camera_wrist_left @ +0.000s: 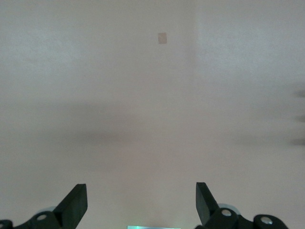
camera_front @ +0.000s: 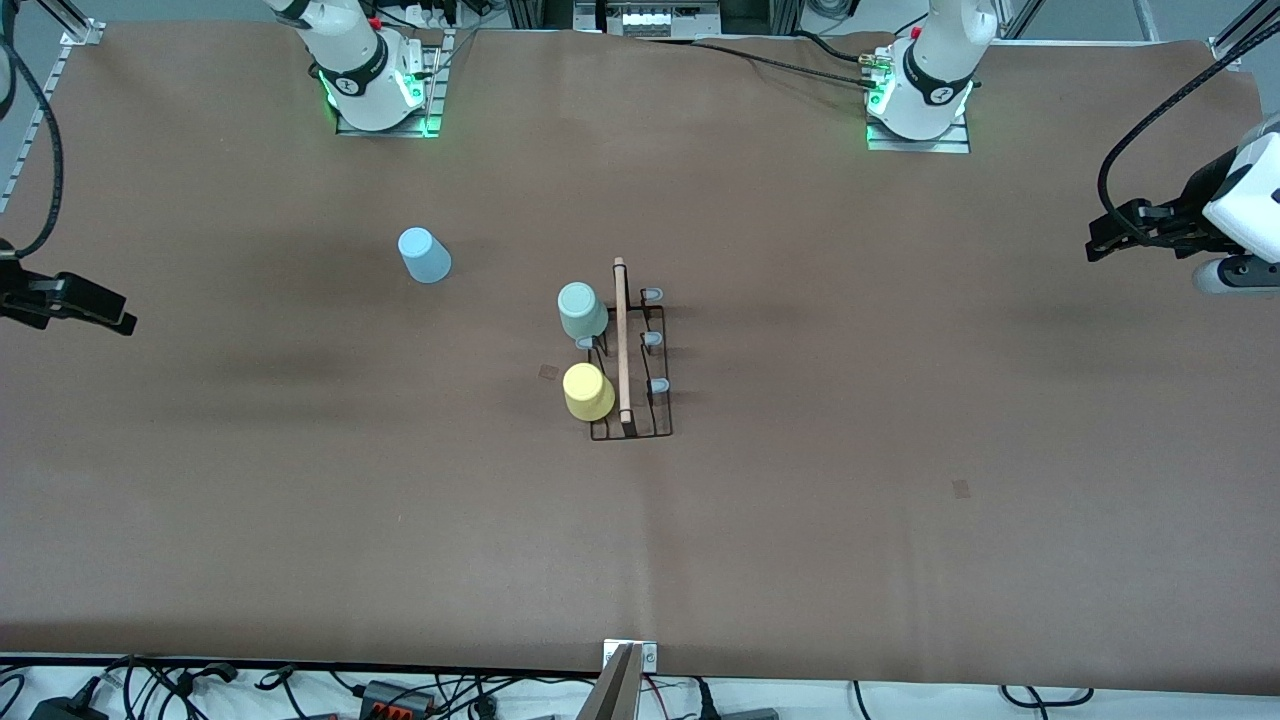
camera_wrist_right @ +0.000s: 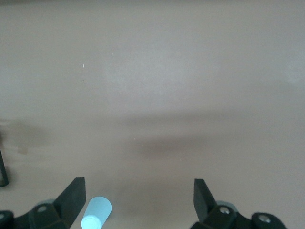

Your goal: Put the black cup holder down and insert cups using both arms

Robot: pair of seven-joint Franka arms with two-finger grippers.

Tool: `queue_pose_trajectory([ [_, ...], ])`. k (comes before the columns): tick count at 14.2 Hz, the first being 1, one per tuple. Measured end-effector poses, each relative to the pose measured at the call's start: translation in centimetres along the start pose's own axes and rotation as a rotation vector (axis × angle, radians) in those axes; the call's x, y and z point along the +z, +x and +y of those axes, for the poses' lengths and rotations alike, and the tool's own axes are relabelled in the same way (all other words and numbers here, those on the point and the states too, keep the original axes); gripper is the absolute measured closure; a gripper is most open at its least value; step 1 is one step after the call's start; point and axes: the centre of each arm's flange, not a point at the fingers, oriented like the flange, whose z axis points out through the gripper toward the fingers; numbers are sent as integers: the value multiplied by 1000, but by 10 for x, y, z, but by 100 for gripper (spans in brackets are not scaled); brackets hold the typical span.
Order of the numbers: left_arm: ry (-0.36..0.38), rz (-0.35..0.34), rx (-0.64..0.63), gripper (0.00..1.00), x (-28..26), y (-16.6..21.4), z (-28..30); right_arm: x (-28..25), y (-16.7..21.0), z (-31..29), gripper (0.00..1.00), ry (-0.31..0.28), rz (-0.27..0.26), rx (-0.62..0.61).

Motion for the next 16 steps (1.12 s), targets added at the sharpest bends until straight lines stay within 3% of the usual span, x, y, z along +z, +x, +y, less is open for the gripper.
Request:
queue_pose_trajectory([
  [6,0,0,0,0,0,0,0,1,-60,4,0,7,1,1],
  [16,0,0,0,0,0,0,0,-4,-68,-3,0,8,-14,-15],
])
